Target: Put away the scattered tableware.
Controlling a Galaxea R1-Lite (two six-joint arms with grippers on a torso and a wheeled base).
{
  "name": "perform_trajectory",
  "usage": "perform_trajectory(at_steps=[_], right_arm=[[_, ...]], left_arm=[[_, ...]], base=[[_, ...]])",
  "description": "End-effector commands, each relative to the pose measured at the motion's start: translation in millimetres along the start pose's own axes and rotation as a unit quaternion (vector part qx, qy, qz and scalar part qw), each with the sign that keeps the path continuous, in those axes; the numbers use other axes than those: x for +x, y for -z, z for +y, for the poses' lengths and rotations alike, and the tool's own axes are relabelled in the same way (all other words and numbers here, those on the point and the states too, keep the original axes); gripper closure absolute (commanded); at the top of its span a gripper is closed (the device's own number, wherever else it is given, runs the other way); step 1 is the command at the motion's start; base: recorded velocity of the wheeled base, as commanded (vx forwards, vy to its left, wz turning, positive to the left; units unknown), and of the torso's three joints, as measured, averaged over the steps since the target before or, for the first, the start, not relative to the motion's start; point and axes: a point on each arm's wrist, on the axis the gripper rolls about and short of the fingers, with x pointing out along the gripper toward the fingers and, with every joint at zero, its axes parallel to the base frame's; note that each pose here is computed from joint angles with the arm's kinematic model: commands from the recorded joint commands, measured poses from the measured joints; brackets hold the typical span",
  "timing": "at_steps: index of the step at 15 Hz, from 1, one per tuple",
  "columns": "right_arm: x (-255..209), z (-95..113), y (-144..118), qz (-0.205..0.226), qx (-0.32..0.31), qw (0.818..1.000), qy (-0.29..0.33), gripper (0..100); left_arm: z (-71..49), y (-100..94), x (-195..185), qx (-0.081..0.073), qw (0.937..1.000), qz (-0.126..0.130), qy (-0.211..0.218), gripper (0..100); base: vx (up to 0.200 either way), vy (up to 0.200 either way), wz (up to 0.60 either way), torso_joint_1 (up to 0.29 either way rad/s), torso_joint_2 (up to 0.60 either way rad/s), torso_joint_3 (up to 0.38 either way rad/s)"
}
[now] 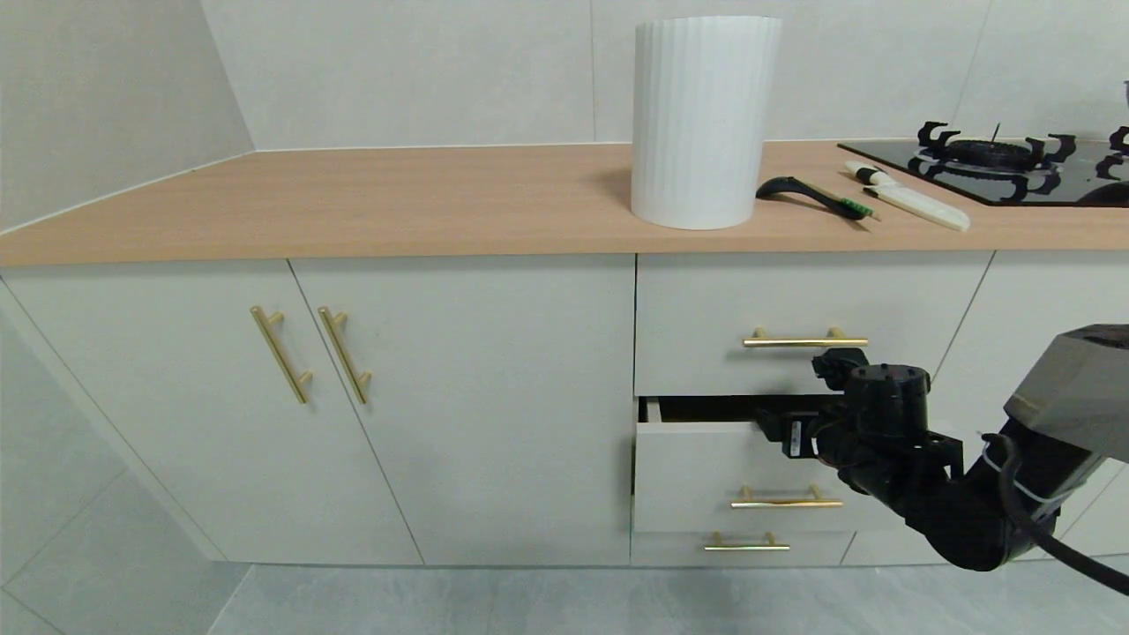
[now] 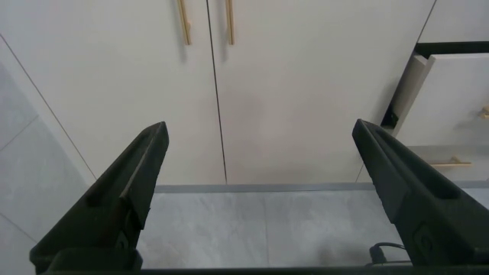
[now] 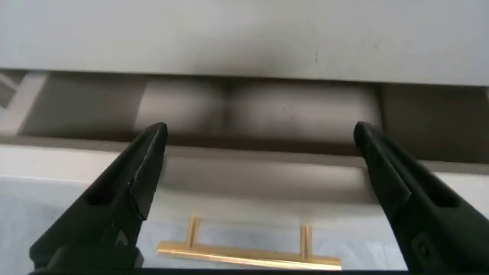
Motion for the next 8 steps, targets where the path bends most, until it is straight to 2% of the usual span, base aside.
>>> perform_trajectory(at_steps=[1, 8], right_arm=[[9.9, -0.1, 10.5, 0.013, 0.002, 1.000, 0.012, 0], [8.7, -0.3, 11.7, 0.018, -0.001, 1.000, 0.019, 0]], left_arm=[[0.0, 0.0, 0.0, 0.000, 1.0000, 0.000, 0.000, 0], [0.0, 0.0, 0.0, 0.000, 1.0000, 0.000, 0.001, 0]], base=[[0.000, 0.000, 0.00, 0.000, 0.00, 0.000], [0.000, 0.000, 0.00, 0.000, 0.00, 0.000]])
